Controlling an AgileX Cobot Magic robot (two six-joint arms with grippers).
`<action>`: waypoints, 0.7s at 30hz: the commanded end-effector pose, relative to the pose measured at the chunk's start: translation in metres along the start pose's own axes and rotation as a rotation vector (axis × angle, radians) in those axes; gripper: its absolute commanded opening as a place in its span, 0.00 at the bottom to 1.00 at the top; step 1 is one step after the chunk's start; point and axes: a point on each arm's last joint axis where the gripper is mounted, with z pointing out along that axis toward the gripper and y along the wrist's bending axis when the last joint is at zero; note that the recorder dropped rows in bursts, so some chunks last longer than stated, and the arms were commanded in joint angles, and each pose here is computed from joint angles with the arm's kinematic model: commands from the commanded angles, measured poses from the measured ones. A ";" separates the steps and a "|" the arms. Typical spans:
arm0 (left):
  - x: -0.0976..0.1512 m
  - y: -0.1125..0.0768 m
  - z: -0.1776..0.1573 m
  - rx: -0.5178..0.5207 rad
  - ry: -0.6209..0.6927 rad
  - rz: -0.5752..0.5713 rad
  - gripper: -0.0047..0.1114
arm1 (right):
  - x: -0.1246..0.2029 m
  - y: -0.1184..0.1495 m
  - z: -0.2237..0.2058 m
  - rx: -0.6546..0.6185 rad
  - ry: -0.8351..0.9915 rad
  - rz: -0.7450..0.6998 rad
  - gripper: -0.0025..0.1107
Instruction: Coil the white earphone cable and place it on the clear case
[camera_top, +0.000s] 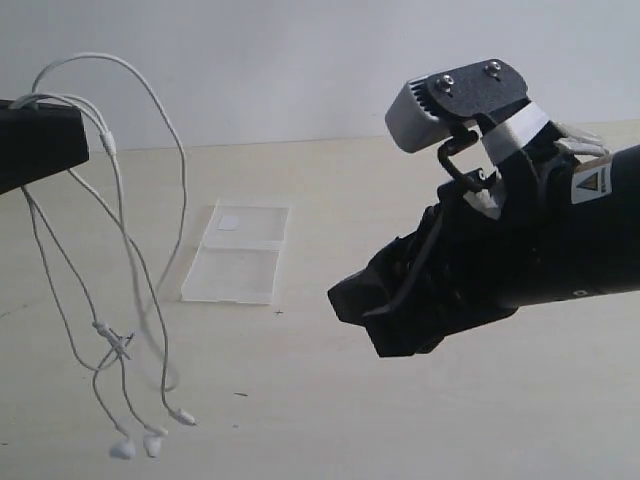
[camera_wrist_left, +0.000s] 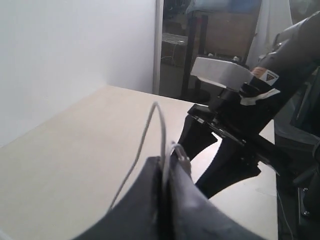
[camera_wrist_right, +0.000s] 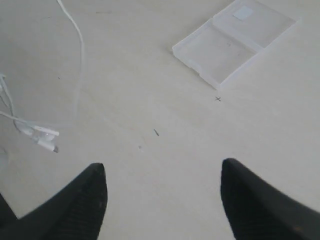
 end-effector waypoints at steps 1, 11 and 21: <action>-0.004 0.000 -0.001 -0.011 -0.023 -0.001 0.04 | 0.005 0.001 0.001 -0.015 0.040 -0.020 0.59; -0.004 0.001 -0.001 -0.020 -0.021 -0.090 0.04 | -0.008 0.020 -0.004 -0.212 -0.126 -0.199 0.59; -0.001 0.004 -0.001 -0.053 -0.002 -0.170 0.04 | -0.023 0.027 0.004 -0.302 -0.290 -0.192 0.59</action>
